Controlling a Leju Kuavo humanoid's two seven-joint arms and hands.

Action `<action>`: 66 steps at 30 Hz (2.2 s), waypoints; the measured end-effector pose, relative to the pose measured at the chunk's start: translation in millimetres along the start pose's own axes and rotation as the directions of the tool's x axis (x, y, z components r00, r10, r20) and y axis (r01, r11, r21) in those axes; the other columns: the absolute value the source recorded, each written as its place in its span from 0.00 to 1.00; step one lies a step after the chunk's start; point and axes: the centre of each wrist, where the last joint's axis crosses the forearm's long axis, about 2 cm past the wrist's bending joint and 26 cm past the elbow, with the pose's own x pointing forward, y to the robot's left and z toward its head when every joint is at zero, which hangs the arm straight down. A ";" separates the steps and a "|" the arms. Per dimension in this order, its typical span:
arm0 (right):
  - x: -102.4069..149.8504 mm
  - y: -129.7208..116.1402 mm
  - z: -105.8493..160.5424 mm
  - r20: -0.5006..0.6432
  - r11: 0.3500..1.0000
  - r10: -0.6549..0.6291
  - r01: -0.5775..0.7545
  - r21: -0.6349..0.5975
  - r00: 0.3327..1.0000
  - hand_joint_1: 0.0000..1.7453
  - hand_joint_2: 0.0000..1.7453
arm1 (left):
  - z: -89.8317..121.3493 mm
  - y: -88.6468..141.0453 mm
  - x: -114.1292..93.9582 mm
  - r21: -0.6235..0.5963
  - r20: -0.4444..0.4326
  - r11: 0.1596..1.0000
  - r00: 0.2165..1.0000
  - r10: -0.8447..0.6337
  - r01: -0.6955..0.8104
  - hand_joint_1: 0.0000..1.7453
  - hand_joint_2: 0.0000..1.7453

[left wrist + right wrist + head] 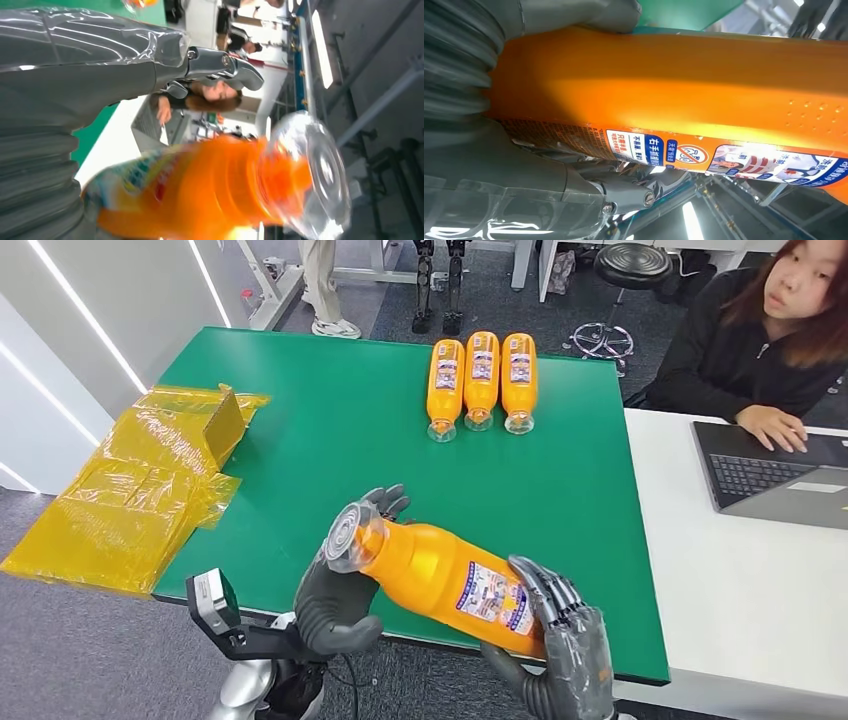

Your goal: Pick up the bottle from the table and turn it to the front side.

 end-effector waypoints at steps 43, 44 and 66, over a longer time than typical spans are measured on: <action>28.6 28.0 11.9 -0.015 0.989 -0.134 0.135 0.064 0.991 0.06 1.00 | -12.4 0.7 15.0 -0.073 0.016 0.997 0.999 -0.028 0.029 1.00 1.00; 28.5 27.9 11.9 -0.016 0.989 -0.134 0.135 0.064 0.991 0.00 1.00 | -12.3 0.7 15.0 -0.070 0.016 0.997 0.999 -0.030 0.031 1.00 1.00; 29.0 27.3 8.3 -0.017 0.989 -0.145 0.145 0.008 0.989 0.00 1.00 | -15.3 11.2 18.4 0.007 -0.017 0.953 0.953 -0.301 0.301 1.00 1.00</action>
